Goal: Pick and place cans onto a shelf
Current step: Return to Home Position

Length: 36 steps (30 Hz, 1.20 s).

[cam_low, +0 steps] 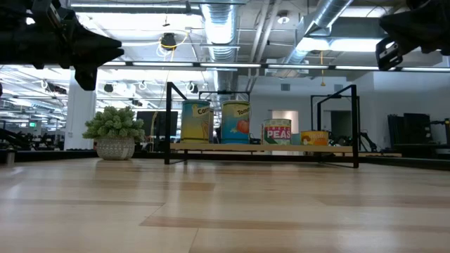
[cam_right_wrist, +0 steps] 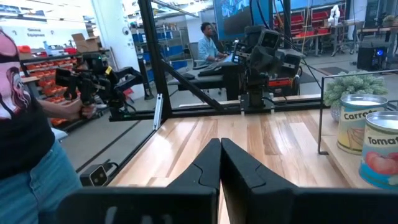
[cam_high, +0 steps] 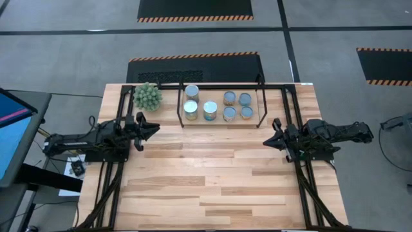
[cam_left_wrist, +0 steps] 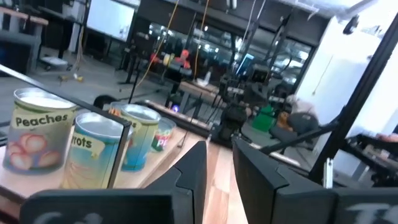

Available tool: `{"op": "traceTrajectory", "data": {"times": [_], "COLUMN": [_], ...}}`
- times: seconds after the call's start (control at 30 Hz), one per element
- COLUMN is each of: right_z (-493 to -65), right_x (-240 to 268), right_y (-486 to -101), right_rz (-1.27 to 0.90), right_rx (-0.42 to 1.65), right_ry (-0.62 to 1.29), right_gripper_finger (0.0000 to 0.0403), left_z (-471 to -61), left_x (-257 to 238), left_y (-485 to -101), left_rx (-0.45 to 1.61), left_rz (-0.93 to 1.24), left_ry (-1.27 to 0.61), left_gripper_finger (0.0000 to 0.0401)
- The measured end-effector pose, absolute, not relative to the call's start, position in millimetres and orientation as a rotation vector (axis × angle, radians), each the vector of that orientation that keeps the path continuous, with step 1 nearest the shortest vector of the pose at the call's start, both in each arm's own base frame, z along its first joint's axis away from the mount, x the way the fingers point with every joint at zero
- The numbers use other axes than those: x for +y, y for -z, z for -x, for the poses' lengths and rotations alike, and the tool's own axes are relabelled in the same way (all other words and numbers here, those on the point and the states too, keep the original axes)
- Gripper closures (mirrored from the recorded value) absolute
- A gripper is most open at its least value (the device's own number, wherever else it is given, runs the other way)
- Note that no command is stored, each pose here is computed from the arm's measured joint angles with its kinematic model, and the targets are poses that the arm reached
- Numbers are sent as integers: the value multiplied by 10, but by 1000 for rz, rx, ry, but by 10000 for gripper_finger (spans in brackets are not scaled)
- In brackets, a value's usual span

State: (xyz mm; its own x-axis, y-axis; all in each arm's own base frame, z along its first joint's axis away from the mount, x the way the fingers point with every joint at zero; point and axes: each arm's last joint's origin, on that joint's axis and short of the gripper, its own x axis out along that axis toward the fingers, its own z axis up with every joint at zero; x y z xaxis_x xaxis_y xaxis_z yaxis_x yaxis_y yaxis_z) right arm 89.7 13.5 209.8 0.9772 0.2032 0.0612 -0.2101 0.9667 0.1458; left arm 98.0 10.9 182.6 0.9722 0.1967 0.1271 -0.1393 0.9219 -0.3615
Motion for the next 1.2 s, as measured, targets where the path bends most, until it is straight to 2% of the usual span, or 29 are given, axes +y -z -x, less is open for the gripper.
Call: {"op": "traceTrajectory", "data": {"times": [0.5, 0.73, 1.07, 1.2], "right_z": [-891, -899, -981, -994], "right_x": [130, 86, 99, 98], "right_y": [-2122, -2121, -1864, -1790], "right_rz": [-151, -155, -115, -114], "right_rx": [-71, -92, -177, -126], "right_ry": [-199, -45, -52, -46], "right_gripper_finger": [369, 369, 369, 369], "left_z": [-942, -944, -943, -944], "left_x": [113, 111, 111, 111], "left_y": [-1861, -1856, -1859, -1854], "left_rx": [-237, -237, -243, -237], "left_rz": [281, 326, 339, 327], "left_ry": [-188, -177, -175, -177], "left_gripper_finger": [333, 333, 333, 333]}}
